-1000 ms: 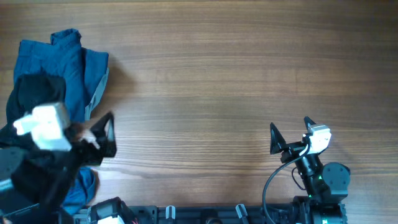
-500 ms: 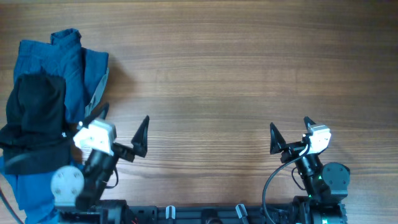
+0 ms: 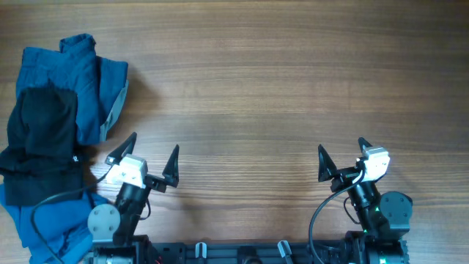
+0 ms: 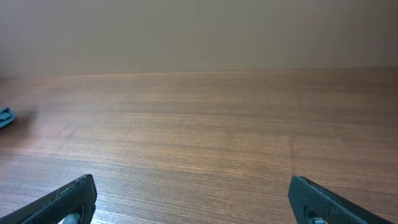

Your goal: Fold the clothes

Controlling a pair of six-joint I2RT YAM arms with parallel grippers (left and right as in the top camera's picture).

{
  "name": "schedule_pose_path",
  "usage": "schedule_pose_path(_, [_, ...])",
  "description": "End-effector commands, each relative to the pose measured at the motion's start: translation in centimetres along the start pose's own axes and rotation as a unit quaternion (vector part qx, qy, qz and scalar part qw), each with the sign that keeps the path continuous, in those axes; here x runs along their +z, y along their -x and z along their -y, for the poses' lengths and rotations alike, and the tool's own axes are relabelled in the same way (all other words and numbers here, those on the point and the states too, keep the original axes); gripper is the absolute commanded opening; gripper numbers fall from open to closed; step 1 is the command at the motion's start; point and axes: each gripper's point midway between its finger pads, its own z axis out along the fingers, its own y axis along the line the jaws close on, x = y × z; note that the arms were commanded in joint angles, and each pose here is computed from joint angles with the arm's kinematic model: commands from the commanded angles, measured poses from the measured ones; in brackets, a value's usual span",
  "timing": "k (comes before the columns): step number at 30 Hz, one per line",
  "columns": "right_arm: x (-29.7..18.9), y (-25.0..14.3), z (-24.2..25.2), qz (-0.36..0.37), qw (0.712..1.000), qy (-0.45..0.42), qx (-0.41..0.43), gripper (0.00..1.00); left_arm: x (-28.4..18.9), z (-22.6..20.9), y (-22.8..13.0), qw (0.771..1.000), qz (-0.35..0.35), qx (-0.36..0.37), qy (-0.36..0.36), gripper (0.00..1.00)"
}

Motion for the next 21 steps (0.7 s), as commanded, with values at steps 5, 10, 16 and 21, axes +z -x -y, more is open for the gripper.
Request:
schedule_pose_path(5, [-0.09, 0.25, -0.28, 0.007, 1.0, 0.008, -0.008, 1.0, 0.15, 0.07, -2.7, 0.999, -0.033, -0.014, -0.002, 1.0])
schedule_pose_path(10, [-0.09, 0.25, -0.28, 0.007, 1.0, 0.008, -0.008, 1.0, 0.16, 0.07, -2.7, 0.999, -0.033, -0.014, -0.002, 1.0])
schedule_pose_path(16, [-0.09, 0.24, -0.28, 0.007, 1.0, 0.008, -0.008, 1.0, 0.16, 0.07, -2.7, 0.999, -0.033, -0.014, -0.002, 1.0])
schedule_pose_path(21, [-0.09, 0.25, -0.28, 0.007, 1.0, 0.008, -0.007, 1.0, 0.16, 0.07, -2.7, 0.999, -0.033, -0.014, -0.002, 1.0])
